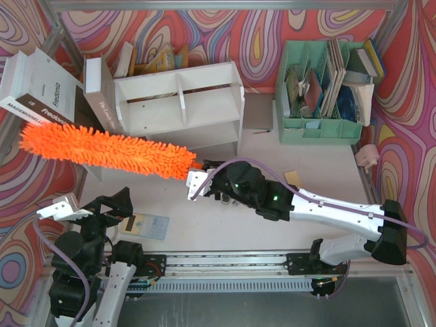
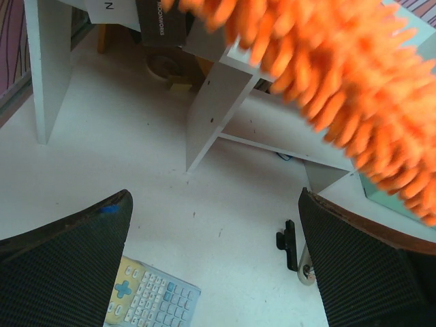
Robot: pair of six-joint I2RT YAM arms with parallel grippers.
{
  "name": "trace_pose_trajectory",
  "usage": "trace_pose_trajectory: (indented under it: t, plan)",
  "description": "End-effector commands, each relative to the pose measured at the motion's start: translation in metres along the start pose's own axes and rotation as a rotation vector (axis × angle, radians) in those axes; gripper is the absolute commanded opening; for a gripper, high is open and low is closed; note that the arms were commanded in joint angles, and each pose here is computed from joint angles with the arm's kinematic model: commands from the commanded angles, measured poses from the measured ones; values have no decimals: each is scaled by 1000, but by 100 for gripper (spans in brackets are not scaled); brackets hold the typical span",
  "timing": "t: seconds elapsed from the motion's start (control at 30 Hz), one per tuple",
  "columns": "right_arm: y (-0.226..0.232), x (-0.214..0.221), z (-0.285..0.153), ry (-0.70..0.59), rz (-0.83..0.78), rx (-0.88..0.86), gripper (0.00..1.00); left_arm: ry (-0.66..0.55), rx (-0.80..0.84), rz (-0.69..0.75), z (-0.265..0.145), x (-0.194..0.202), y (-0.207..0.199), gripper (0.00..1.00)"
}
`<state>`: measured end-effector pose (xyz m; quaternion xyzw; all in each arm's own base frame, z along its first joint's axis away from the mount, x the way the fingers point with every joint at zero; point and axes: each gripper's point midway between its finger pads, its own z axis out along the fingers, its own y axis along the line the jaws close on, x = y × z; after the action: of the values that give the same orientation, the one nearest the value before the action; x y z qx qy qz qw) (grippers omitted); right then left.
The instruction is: Dust the bookshelf with a duster
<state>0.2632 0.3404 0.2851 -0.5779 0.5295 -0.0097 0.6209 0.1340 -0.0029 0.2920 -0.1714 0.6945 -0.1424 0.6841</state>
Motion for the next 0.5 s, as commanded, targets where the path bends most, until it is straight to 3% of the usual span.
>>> trace_pose_trajectory:
  t: [0.0,0.47]
  plan:
    - [-56,-57,-14,-178,81,137,0,-29,5,-13,0,-5,-1,98]
    - [-5,9,-13,-7,115,76,0,-27,9,-13,1,-4,-2,98]
